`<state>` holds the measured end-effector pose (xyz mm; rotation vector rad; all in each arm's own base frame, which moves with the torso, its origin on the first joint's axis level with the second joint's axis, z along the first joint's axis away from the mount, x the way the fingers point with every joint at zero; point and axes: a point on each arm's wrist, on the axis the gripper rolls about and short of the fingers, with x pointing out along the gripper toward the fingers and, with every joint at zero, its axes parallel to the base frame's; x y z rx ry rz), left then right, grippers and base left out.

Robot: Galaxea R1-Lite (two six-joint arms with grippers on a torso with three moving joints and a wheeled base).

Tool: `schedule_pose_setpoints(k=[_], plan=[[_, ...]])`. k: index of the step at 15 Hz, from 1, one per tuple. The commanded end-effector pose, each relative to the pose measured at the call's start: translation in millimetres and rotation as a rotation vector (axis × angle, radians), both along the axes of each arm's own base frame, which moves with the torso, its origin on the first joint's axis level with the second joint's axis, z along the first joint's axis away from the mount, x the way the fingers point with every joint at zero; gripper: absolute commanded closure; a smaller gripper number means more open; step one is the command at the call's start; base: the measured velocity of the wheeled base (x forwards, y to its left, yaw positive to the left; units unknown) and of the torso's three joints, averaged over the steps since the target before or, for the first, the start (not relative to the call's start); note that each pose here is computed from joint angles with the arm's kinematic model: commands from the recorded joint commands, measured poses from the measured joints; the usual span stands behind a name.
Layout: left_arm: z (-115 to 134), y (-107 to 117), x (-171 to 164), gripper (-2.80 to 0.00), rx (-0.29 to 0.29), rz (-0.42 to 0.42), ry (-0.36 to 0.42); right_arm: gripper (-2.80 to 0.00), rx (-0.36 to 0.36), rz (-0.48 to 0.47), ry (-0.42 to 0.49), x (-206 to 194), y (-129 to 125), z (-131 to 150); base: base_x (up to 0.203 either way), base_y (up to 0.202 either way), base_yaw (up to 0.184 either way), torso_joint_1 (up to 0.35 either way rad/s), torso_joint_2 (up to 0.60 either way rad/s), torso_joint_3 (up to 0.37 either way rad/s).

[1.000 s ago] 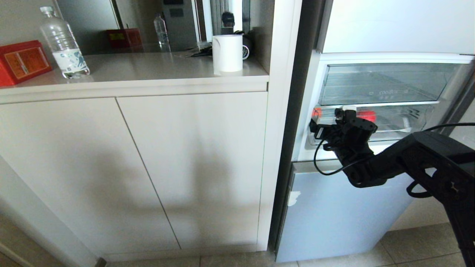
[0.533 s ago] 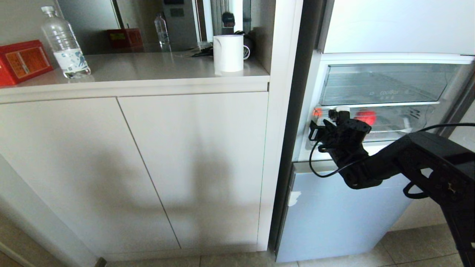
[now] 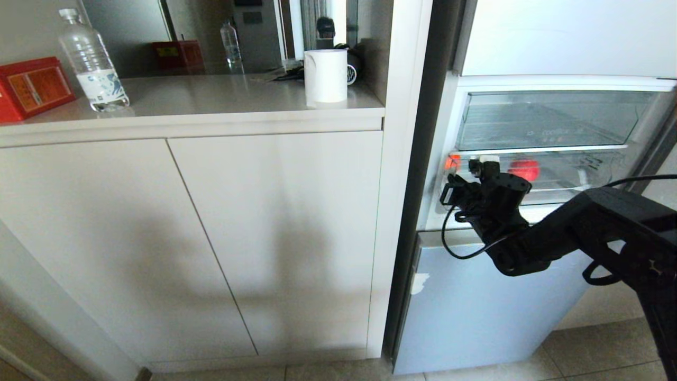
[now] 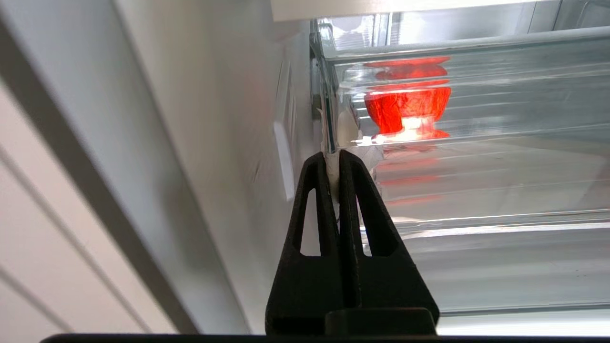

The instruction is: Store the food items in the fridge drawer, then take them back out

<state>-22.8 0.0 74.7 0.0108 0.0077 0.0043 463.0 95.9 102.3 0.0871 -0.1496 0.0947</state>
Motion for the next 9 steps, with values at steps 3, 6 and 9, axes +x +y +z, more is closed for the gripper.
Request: schedule_pose_setpoints(k=[3,6,9], plan=[[0,0,0,0.0,0.0,0.002,0.002,0.0,0.006,0.011,-0.018,-27,-4,4,0.0,0.0,0.0,0.0,0.0,0.0],[0,0,0,0.0,0.0,0.001,0.002,0.0,0.006,0.025,-0.019,-51,-8,5,0.0,0.0,0.0,0.0,0.0,0.0],[0,0,0,0.0,0.0,0.001,0.002,0.0,-0.005,0.06,0.011,-83,-15,8,0.0,0.0,0.0,0.0,0.0,0.0]])
